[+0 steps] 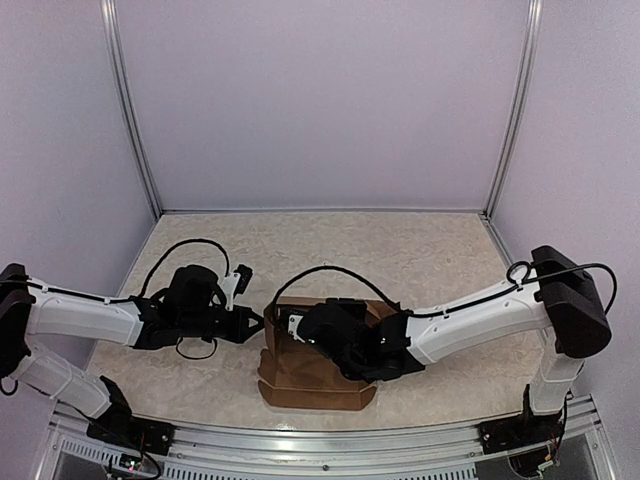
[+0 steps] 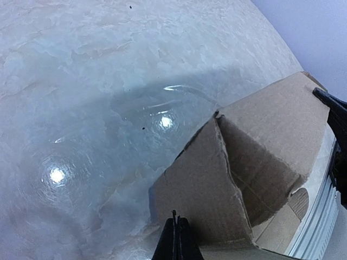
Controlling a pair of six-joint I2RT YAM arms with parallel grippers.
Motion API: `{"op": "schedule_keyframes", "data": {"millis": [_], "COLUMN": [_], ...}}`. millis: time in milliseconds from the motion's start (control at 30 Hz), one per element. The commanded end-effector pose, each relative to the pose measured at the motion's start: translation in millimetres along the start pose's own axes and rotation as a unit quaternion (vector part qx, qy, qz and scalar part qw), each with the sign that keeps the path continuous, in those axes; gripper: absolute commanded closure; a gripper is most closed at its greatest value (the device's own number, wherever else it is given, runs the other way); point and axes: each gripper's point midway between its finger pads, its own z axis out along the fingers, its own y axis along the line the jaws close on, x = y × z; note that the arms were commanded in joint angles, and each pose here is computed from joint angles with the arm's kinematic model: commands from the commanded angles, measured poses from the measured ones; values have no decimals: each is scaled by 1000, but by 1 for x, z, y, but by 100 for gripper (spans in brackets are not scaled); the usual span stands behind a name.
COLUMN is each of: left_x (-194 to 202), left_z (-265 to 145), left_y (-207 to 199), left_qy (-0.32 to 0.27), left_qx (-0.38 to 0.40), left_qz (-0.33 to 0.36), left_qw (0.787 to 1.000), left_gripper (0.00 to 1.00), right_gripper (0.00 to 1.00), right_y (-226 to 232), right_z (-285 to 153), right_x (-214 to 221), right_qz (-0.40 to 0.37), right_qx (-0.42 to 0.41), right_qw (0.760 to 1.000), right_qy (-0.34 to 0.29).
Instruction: Fold the paper box
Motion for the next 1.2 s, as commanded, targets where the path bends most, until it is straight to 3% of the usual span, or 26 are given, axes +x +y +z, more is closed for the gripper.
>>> {"op": "schedule_keyframes", "data": {"millis": [0,867,967,1167], "left_x": [1,20,22,17], "left_z": [-3,-4,-3,4], "left_y": [-2,-1,1,-5], "left_qy": [-3,-4,-4,-13], "left_qx": [3,-31,-38,-31], "left_qz": [12,31,36,40], "left_qw": [1000,999,999,999], "left_gripper": [100,97,89,64], "right_gripper": [100,100,100,100], "right_y": [6,33,32,31], "right_z": [0,9,8,7], "right_x": [-1,3,4,4], "right_qz": [-3,-52,-47,-42], "right_qx": [22,62,60,56], "right_qw": [1000,996,997,997], "right_qy": [4,22,23,25]}}
